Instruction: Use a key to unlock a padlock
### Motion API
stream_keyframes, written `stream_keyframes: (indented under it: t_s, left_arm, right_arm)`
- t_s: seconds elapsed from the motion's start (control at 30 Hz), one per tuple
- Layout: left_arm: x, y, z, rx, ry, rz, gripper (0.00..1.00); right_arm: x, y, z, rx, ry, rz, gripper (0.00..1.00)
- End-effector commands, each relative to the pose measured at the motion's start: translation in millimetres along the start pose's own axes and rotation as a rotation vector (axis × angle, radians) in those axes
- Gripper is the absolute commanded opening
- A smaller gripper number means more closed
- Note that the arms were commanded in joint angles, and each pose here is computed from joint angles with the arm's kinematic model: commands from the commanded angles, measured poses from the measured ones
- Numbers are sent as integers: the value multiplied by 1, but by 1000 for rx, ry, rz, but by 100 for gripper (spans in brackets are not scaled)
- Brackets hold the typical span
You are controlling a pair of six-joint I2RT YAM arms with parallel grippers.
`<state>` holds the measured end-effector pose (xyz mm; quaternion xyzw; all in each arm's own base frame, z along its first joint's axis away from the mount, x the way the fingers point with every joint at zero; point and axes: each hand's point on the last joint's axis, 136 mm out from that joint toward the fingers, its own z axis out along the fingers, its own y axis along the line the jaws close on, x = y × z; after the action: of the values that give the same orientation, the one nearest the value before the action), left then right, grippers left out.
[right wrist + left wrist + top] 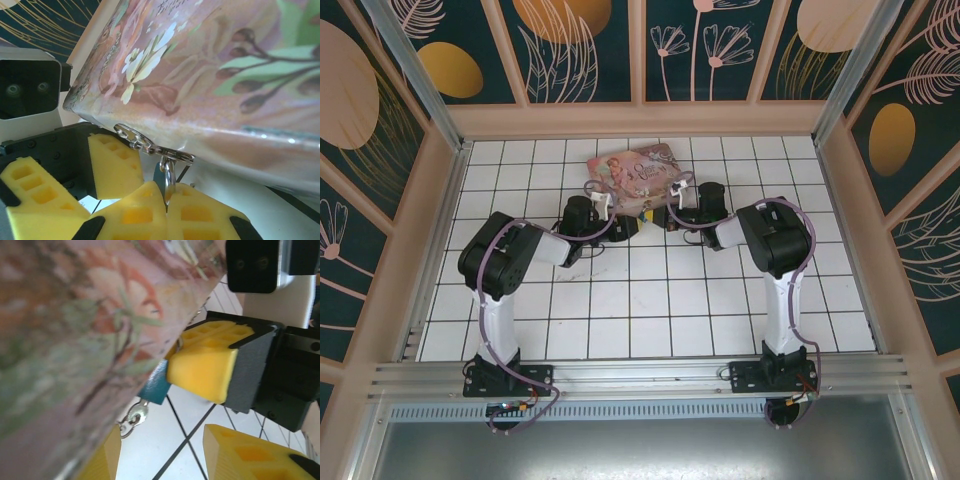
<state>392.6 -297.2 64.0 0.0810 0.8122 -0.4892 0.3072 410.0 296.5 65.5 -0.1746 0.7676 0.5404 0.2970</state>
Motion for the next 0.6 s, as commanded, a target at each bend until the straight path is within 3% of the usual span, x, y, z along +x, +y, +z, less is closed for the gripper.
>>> stream_keyframes:
  t_s: [0.0, 0.27, 0.57]
  left_arm:
    - [-5, -6, 3, 56, -16, 15, 46]
    - [2, -1, 6, 61, -1, -11, 43]
    - [11, 28, 8, -82, 31, -29, 44]
  right_arm:
    - [17, 15, -1, -88, 84, 104, 0]
    - [14, 18, -1, -105, 74, 106, 0]
    - [13, 16, 0, -104, 68, 112, 0]
